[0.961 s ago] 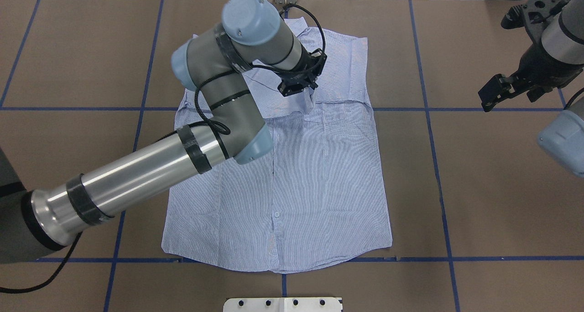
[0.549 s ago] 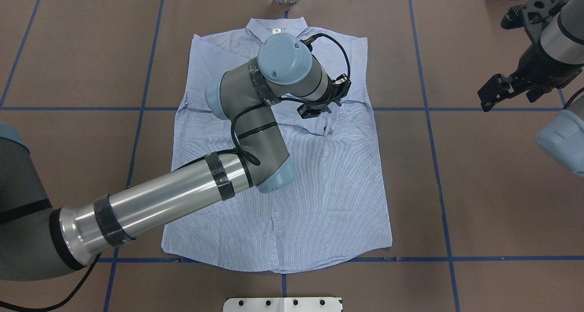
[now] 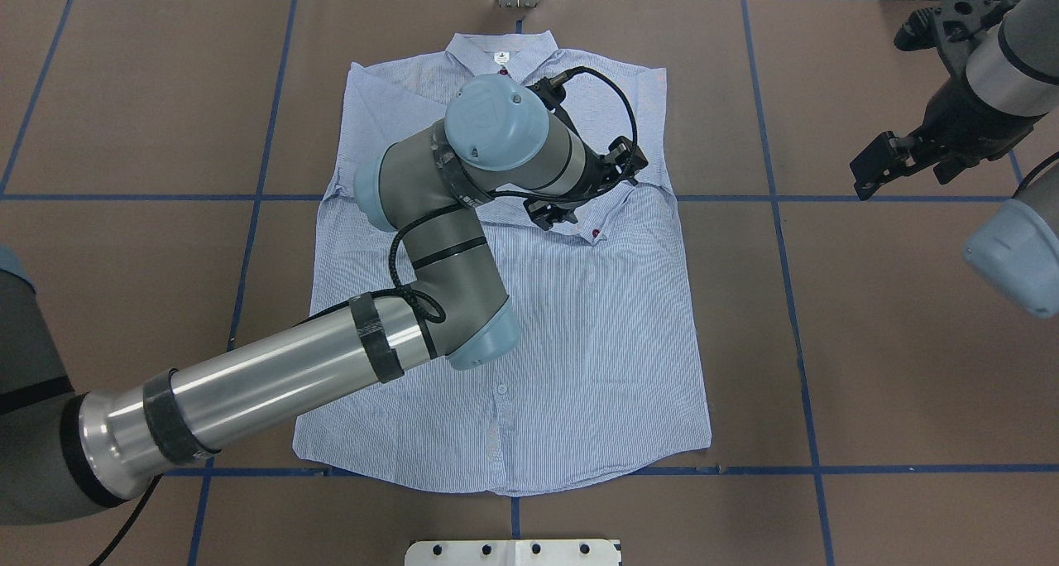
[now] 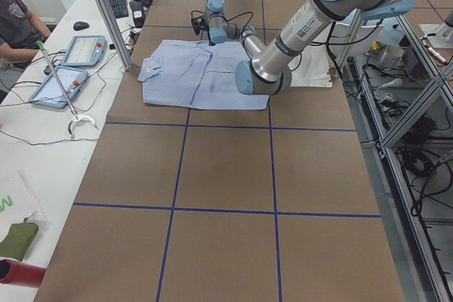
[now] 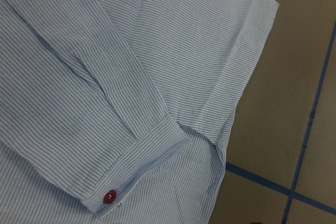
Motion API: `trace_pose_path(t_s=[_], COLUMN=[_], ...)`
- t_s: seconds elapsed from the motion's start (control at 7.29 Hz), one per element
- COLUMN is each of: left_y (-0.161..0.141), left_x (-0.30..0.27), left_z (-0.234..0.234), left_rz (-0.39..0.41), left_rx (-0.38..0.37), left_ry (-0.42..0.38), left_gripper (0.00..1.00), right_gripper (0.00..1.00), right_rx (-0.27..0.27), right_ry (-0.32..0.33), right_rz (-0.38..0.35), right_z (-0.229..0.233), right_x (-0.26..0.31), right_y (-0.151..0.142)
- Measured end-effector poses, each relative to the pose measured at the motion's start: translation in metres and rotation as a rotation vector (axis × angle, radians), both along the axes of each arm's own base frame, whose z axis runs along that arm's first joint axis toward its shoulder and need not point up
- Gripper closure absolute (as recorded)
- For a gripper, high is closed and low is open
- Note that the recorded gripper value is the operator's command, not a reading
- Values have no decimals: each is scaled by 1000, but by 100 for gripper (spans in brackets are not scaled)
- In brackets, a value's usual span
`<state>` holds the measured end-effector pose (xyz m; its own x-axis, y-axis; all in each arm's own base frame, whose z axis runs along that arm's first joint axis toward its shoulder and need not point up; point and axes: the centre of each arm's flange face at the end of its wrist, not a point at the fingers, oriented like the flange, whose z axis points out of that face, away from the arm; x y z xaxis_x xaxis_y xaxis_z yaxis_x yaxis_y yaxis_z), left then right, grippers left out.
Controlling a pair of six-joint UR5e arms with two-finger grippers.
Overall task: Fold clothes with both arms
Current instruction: 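Lay the sleeve on the chest and open the left gripper, drawing back, then move the right gripper to the near hem corner while the left reaches the side edge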
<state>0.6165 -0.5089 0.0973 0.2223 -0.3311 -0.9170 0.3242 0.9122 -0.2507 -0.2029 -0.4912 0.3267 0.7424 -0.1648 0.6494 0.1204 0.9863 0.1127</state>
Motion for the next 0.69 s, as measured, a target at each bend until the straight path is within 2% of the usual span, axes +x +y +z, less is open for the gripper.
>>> trace_pose_path(t_s=[0.27,0.55,0.69], left_y=[18,40,56], left_x=[-46,-108,-140], left_z=[28,49,56], left_rz=[18,30,44], left_rx=[56,101,131], left_ry=[-63,-135,-170], left_gripper=[1,1,1], right_gripper=[0,0,0], right_rx=[-14,-3,-1], right_ry=[-66,-120,-145], right_rz=[83,160,161], right_z=[-12,-3,12], right_x=[-40,-95,-116], right_y=[18,63,91])
